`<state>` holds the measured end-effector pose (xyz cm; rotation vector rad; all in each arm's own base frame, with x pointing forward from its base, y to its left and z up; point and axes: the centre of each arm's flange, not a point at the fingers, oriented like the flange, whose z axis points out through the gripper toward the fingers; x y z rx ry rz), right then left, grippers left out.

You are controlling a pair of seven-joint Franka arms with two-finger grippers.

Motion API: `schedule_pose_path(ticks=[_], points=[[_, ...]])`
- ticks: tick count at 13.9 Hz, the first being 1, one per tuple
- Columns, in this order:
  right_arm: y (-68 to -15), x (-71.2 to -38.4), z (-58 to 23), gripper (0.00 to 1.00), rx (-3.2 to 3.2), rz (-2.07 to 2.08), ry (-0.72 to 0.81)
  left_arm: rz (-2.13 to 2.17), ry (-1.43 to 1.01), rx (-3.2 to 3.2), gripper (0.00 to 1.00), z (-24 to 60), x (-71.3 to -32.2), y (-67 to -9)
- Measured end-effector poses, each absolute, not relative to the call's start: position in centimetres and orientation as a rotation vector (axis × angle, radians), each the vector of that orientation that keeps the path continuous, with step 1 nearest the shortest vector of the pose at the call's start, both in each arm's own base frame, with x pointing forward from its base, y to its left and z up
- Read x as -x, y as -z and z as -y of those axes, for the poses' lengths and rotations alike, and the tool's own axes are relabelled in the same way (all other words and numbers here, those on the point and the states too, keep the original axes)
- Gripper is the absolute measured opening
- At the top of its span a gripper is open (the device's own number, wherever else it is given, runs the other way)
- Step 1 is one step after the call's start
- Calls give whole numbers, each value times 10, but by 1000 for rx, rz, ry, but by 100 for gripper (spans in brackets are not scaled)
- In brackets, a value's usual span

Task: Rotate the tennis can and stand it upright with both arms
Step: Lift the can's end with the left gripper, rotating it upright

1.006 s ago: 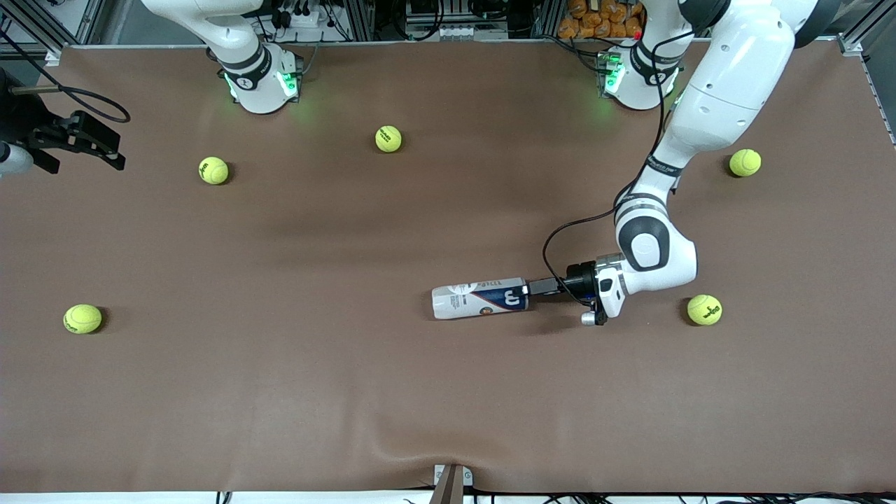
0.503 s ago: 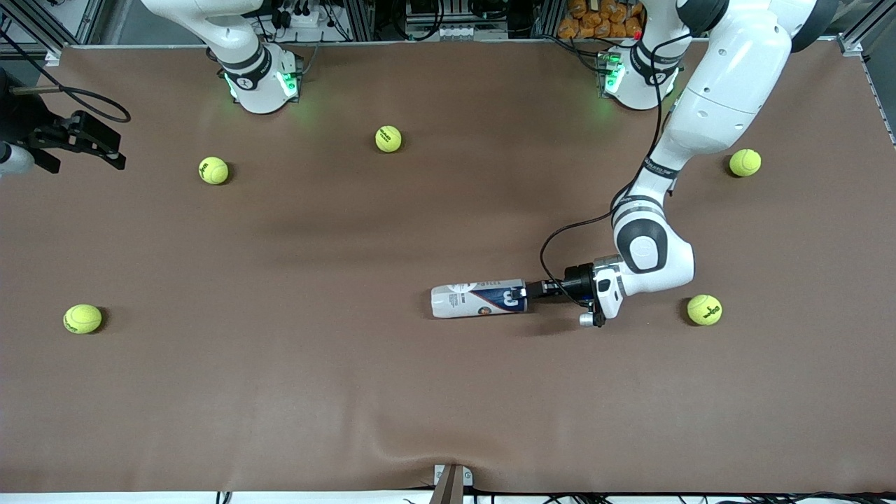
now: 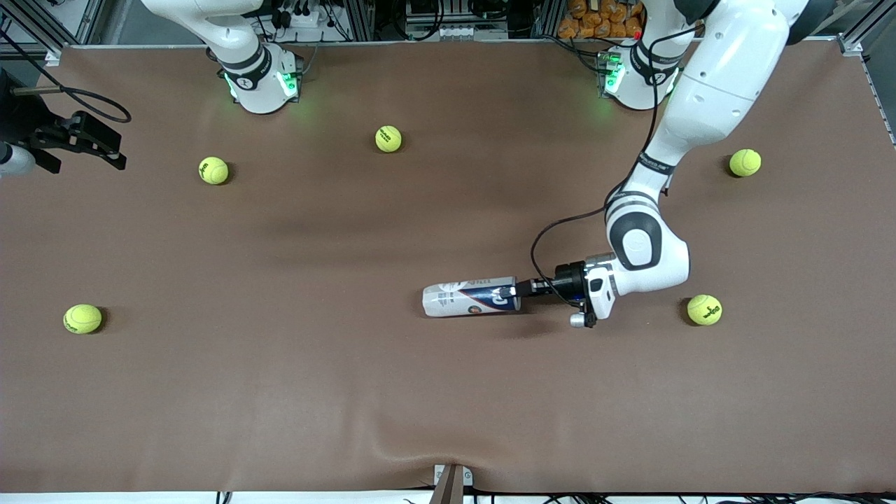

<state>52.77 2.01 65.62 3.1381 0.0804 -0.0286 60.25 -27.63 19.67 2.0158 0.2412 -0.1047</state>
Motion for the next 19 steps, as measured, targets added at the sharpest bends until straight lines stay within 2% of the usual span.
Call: schedule_pose_path(ticks=[9,12,15,19], points=[[-655,-528,-20,100,-3139,-81,26,-314,167,-2476,6,362,-598,-350],[-655,-529,-21,100,-3140,-82,13,-393,122,-2600,6,419,-574,-383],[-655,-529,-21,100,-3140,-82,14,-434,70,-2750,6,481,-530,-399],[-655,-529,-21,100,-3141,-82,14,-469,65,-2936,6,509,-501,-410]])
